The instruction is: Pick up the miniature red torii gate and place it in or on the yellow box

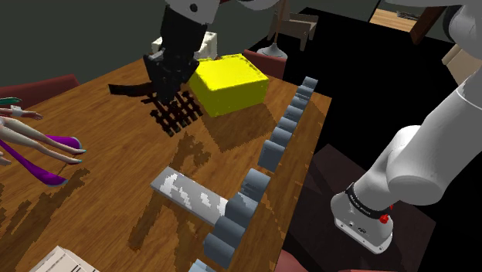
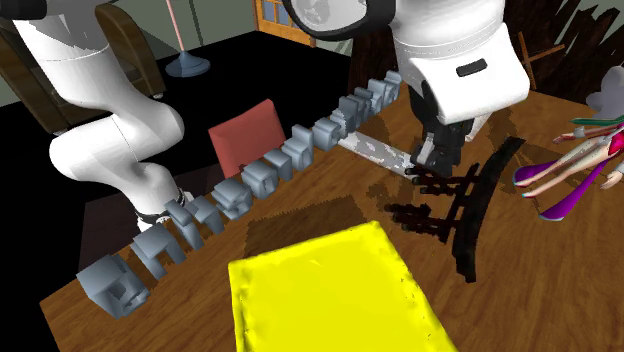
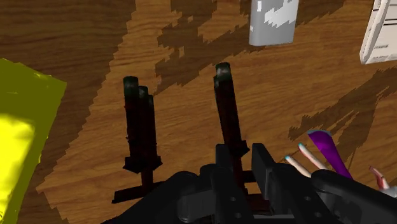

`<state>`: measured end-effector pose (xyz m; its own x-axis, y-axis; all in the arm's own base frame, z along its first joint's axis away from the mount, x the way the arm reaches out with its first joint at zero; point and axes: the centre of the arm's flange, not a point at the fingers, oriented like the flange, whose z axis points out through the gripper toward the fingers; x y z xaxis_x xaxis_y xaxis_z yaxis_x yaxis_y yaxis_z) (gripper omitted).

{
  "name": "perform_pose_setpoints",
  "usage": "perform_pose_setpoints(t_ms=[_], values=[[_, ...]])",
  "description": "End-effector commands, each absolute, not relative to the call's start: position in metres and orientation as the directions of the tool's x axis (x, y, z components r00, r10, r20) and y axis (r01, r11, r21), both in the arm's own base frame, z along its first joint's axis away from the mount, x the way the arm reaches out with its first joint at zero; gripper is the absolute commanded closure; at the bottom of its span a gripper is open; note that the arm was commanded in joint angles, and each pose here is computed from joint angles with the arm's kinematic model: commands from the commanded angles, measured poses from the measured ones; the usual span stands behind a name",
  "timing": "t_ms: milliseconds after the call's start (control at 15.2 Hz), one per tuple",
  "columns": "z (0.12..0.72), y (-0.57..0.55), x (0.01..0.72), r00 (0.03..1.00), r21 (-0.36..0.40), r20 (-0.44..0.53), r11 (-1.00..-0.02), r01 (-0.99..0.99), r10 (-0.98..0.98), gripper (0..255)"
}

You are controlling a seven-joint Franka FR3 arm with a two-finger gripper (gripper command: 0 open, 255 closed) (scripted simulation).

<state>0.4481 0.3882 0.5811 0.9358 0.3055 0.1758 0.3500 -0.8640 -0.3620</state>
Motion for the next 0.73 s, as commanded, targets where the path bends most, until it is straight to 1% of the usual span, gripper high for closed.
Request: perform_pose_setpoints(t_ms=[0, 660], values=[[0.592, 0.388, 0.448, 0.936, -0.362, 0.176, -0.864, 0.350, 0.305, 255], [0.645, 0.388, 0.448, 0.936, -0.362, 0.176, -0.864, 0.350, 0.305, 255]])
